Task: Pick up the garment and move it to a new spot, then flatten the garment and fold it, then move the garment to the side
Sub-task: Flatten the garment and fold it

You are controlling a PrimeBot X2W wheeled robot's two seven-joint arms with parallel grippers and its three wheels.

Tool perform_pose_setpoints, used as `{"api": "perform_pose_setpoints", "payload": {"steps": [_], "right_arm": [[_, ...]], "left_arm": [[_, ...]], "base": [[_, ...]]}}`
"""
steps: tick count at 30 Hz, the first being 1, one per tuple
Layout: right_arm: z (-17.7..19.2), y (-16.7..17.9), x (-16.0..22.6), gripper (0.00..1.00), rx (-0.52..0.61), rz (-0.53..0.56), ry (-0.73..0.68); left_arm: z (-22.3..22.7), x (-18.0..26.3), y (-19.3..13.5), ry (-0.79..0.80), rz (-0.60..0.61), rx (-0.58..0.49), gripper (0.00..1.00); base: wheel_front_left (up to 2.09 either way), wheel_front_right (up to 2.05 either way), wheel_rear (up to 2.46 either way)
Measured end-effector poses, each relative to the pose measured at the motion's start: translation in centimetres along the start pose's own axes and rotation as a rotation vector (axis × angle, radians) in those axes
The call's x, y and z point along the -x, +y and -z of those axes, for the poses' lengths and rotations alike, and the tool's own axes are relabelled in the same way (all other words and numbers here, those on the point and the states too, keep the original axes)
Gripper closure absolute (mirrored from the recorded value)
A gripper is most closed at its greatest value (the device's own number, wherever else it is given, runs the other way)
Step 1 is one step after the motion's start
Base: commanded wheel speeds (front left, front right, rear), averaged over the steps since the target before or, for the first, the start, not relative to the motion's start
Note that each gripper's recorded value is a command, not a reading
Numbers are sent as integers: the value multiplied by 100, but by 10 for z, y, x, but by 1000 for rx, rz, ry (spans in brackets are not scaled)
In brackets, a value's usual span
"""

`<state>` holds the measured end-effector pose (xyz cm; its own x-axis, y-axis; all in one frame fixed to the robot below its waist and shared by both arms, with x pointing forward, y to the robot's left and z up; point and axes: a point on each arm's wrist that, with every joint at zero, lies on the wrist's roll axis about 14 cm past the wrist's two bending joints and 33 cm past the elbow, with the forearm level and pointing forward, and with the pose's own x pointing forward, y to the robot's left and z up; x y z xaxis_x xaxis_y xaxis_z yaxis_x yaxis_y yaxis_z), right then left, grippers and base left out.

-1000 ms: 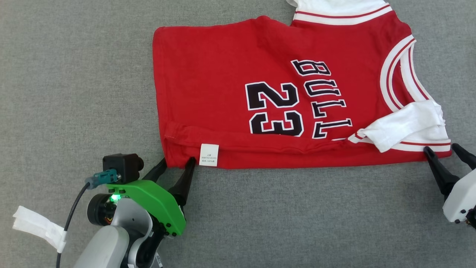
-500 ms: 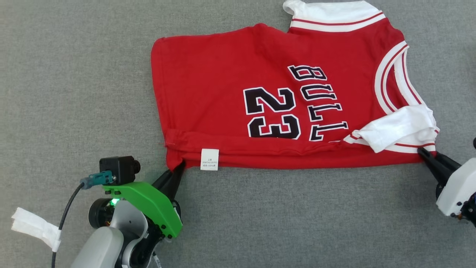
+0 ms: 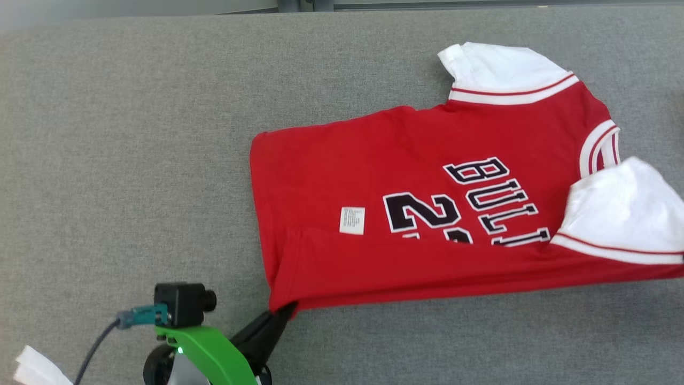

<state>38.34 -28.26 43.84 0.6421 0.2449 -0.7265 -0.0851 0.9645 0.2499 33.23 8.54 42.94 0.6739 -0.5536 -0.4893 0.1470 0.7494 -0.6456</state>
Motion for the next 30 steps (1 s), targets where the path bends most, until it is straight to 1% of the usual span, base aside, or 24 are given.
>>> {"api": "perform_pose_setpoints", "payload": {"steps": [5, 6, 7, 8, 10, 12, 13, 15, 17, 19, 21, 23, 26, 29, 30], "right_arm": [[61, 5, -7, 100, -59, 1, 148], [64, 3, -10, 24, -60, 13, 147], [68, 2, -11, 0, -56, 22, 156], [69, 0, -12, 0, -45, 31, 162], [64, -7, -10, 0, -11, 58, 155], [46, -13, -7, 0, 40, 81, 116], [31, -13, -5, 0, 72, 85, 80], [-1, -7, -5, 0, 127, 72, 0], [-43, 8, -8, 0, 209, 43, -102], [-79, 18, -15, 0, 271, 36, -190], [-99, 34, -34, 0, 327, 9, -210], [-109, 50, -58, 0, 362, -23, -196], [-124, 63, -100, 0, 437, -12, -179], [-130, 84, -143, 0, 456, -32, -160], [-131, 87, -156, 0, 477, -27, -147]], "left_arm": [[51, -2, 15, 99, -77, 76, 100], [54, -3, 17, 95, -88, 75, 66], [56, -3, 19, 94, -96, 76, 21], [59, -2, 19, 97, -101, 80, 0], [62, 2, 27, 95, -138, 71, 0], [56, 11, 44, 79, -206, 19, 0], [49, 16, 55, 63, -248, -17, 0], [32, 22, 68, 17, -301, -54, 0], [6, 17, 72, -41, -316, -110, 0], [-30, 5, 72, -128, -314, -166, 0], [-62, -16, 68, -186, -295, -229, 0], [-72, -36, 67, -181, -280, -254, 0], [-76, -65, 68, -138, -254, -277, 0], [-74, -81, 82, -90, -280, -308, 0], [-75, -85, 84, -83, -282, -301, 0]], "base": [[0, 0, 0], [0, 0, 0], [0, 0, 0], [0, 0, 0], [0, 0, 0], [0, 0, 0], [0, 0, 0], [0, 0, 0], [0, 0, 0], [0, 0, 0], [0, 0, 0], [0, 0, 0], [0, 0, 0], [0, 0, 0], [0, 0, 0]]}}
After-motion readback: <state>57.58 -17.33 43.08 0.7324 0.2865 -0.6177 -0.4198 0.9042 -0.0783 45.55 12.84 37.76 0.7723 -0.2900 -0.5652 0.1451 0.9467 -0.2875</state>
